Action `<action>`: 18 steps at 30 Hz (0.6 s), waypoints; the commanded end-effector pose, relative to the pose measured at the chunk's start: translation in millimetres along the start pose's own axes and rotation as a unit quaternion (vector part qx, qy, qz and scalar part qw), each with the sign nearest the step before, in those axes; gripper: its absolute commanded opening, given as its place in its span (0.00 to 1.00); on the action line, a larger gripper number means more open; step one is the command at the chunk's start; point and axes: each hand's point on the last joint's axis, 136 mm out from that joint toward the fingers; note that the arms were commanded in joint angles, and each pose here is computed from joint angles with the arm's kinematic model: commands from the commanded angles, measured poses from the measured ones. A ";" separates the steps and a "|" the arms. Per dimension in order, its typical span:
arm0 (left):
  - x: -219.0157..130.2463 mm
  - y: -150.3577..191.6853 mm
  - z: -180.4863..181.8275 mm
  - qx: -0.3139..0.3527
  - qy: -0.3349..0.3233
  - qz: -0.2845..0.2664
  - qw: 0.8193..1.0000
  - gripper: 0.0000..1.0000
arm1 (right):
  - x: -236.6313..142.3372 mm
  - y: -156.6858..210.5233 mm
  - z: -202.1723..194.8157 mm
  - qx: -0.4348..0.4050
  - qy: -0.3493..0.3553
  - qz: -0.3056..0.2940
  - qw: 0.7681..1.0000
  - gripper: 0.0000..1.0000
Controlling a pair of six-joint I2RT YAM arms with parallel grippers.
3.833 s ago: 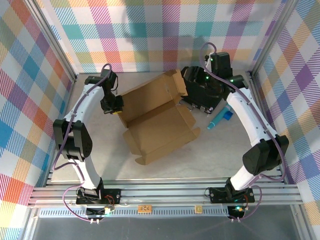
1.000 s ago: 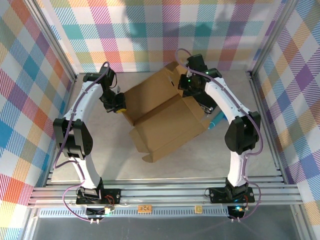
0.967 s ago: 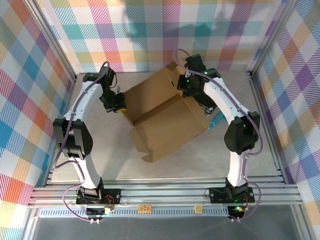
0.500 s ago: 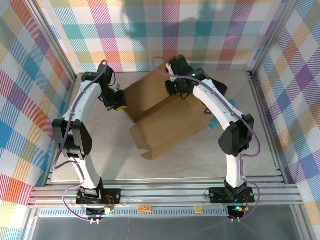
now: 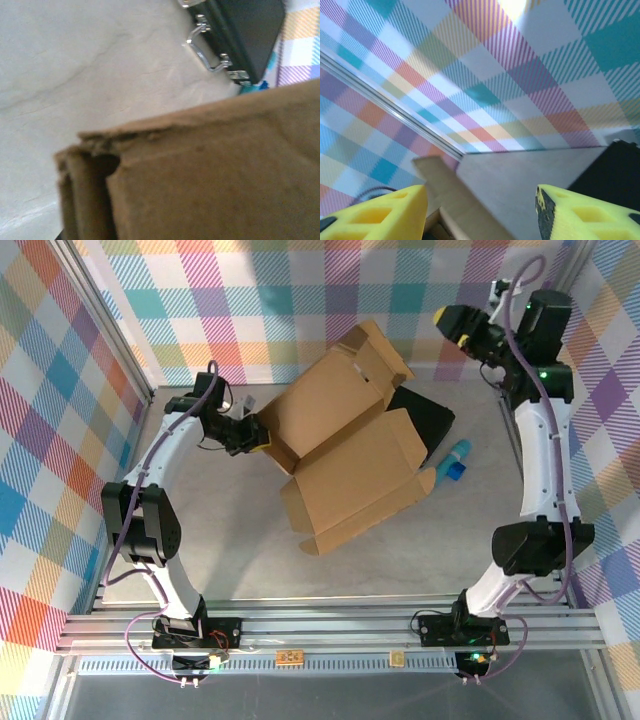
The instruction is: Fold the paper box
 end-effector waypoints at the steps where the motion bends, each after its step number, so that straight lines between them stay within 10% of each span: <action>1: 1.3 -4.5 -18.4 0.030 0.067 -0.004 0.997 0.00 | 27.1 14.6 -3.3 0.086 -0.094 0.101 0.987 0.59; 5: 4.9 -2.2 -13.9 0.020 0.066 0.007 0.998 0.00 | 41.5 43.9 12.0 0.075 -0.159 0.202 0.963 0.60; 18: 3.8 0.2 -11.9 0.015 0.054 0.020 0.998 0.00 | 58.8 96.2 34.5 0.036 -0.203 0.269 0.941 0.61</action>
Point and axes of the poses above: each hand's point on the last joint's axis, 136 mm out from that joint toward the fingers, its own x axis out along the fingers, its own z axis along the line the jaws close on, y = z × x, and after that the axes turned 8 degrees about x, right-handed
